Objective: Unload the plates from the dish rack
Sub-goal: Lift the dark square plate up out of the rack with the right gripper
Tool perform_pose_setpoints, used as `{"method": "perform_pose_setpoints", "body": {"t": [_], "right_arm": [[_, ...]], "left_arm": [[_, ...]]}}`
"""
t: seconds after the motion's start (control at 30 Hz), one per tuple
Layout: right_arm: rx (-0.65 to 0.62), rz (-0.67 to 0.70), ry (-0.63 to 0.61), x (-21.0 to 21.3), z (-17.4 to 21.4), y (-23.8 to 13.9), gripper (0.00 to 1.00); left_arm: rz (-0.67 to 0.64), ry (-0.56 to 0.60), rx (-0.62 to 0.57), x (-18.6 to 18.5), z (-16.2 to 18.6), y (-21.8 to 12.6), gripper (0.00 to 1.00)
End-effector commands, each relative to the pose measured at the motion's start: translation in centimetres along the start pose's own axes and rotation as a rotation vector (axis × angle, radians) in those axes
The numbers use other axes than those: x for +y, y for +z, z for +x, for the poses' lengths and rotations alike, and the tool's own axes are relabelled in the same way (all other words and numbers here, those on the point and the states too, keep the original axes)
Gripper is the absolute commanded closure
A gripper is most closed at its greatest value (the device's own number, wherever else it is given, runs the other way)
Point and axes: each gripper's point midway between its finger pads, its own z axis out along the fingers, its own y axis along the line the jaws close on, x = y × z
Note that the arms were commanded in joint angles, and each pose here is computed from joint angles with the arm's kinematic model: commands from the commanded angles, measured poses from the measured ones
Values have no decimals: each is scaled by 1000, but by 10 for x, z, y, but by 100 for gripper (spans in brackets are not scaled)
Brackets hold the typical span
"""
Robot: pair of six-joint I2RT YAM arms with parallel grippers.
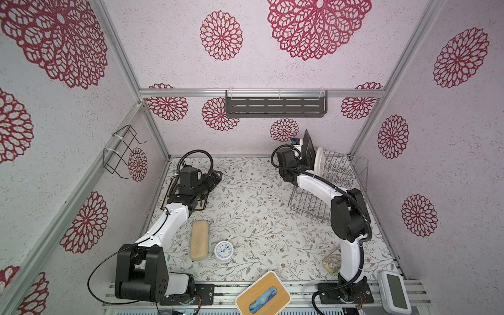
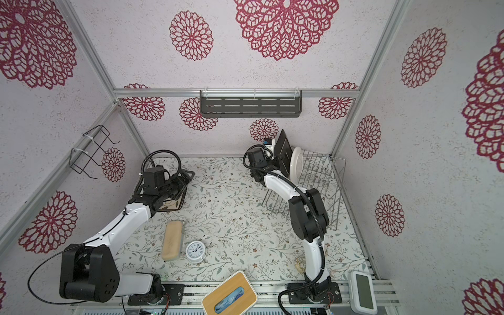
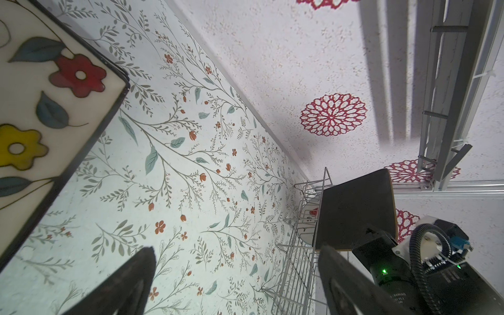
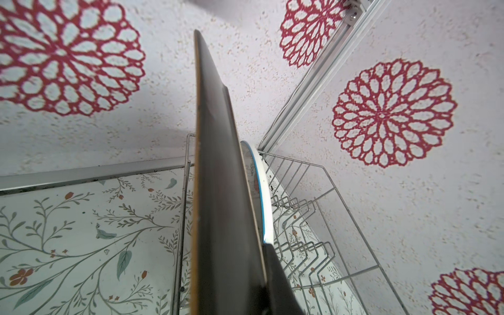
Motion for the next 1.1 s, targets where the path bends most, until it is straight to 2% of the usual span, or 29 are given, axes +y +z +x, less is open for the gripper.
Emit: {"method": "perform_pose_setpoints", "body": {"t": [0.0, 0.8, 1.07], "right_arm": [[-113, 123, 259, -71, -72, -28, 100], [-166, 77, 304, -88, -93, -69, 100], [-179, -5, 347, -88, -95, -93, 100]], "left_arm": [[29, 31, -20, -14, -4, -10, 3], [37, 36, -45, -21, -6, -27, 3], [43, 40, -55, -23, -6, -34, 3]]}}
